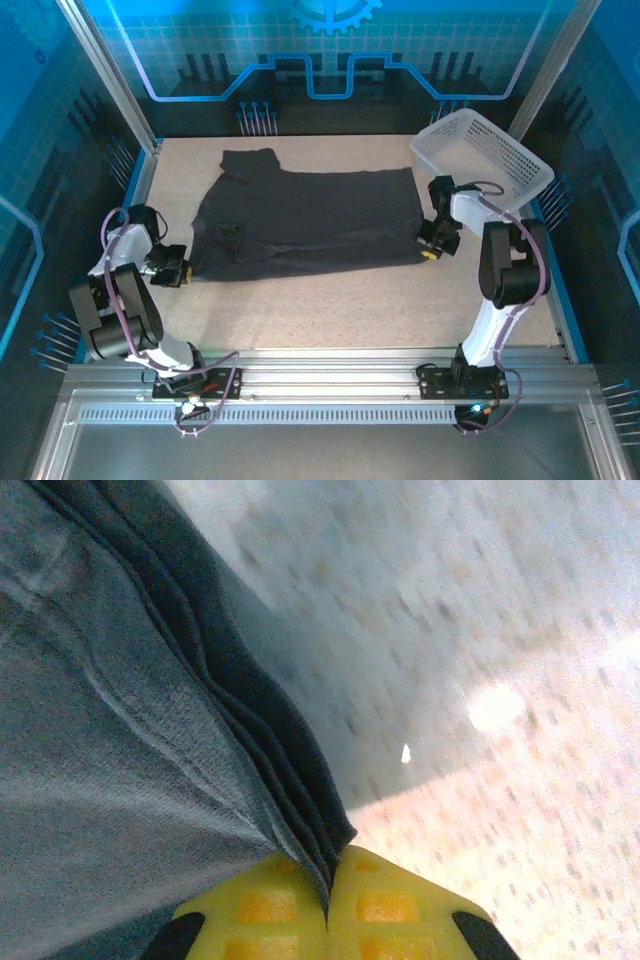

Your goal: Fold and stack the t-shirts

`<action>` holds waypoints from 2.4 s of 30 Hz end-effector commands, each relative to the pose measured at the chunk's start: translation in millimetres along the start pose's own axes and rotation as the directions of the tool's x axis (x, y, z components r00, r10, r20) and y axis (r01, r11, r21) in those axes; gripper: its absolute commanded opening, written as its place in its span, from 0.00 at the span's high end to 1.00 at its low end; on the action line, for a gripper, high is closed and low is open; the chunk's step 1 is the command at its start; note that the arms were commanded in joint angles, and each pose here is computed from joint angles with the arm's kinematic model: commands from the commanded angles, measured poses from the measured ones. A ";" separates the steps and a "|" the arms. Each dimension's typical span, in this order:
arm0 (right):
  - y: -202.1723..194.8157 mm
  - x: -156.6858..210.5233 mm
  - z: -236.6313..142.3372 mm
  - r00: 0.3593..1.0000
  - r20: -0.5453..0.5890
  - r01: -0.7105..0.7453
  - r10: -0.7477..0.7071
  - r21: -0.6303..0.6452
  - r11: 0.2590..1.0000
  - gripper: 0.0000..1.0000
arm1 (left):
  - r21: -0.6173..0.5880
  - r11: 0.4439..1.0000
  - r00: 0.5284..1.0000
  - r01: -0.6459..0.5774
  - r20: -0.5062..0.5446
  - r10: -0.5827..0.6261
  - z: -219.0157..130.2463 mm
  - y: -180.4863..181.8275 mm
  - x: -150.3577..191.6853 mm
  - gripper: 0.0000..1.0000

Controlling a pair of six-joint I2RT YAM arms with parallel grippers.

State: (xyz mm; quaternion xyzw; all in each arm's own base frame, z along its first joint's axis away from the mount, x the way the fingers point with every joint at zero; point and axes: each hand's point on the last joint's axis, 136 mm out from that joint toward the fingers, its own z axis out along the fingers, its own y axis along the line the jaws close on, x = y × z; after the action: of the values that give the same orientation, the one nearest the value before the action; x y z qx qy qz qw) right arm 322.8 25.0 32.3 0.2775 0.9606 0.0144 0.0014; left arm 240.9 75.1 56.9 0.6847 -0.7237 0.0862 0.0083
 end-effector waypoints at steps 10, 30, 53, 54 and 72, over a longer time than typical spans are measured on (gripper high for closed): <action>-66.0 99.0 3.2 0.972 -0.113 -0.192 0.204 0.111 0.975 1.00 | -0.124 0.992 0.996 -0.016 0.089 0.027 12.7 61.2 -0.5 1.00; 106.6 71.6 -84.5 0.951 0.149 0.307 -0.270 -0.539 0.785 0.39 | 0.155 0.952 0.960 -0.264 -0.056 0.275 -2.3 -34.8 120.1 0.41; 112.0 72.7 -79.9 0.959 0.097 0.277 -0.267 -0.532 0.800 0.42 | -0.083 0.902 0.906 -0.424 -0.035 0.423 46.2 -2.4 140.2 0.73; 111.6 71.8 -80.1 0.959 0.098 0.276 -0.265 -0.531 0.801 0.42 | -0.079 0.901 0.905 -0.425 -0.029 0.425 45.7 -4.5 139.9 0.78; 93.6 54.2 -83.9 0.976 0.109 0.219 -0.190 -0.509 0.833 0.48 | 0.113 0.811 0.818 -0.574 0.035 0.574 14.4 -121.7 169.0 1.00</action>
State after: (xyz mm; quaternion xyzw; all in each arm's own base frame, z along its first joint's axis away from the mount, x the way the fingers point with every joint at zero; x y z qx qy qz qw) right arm 326.0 134.8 110.3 0.1534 0.9479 0.2616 0.0980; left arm 340.8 -89.2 77.3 0.4620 -0.8767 0.1193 -0.0618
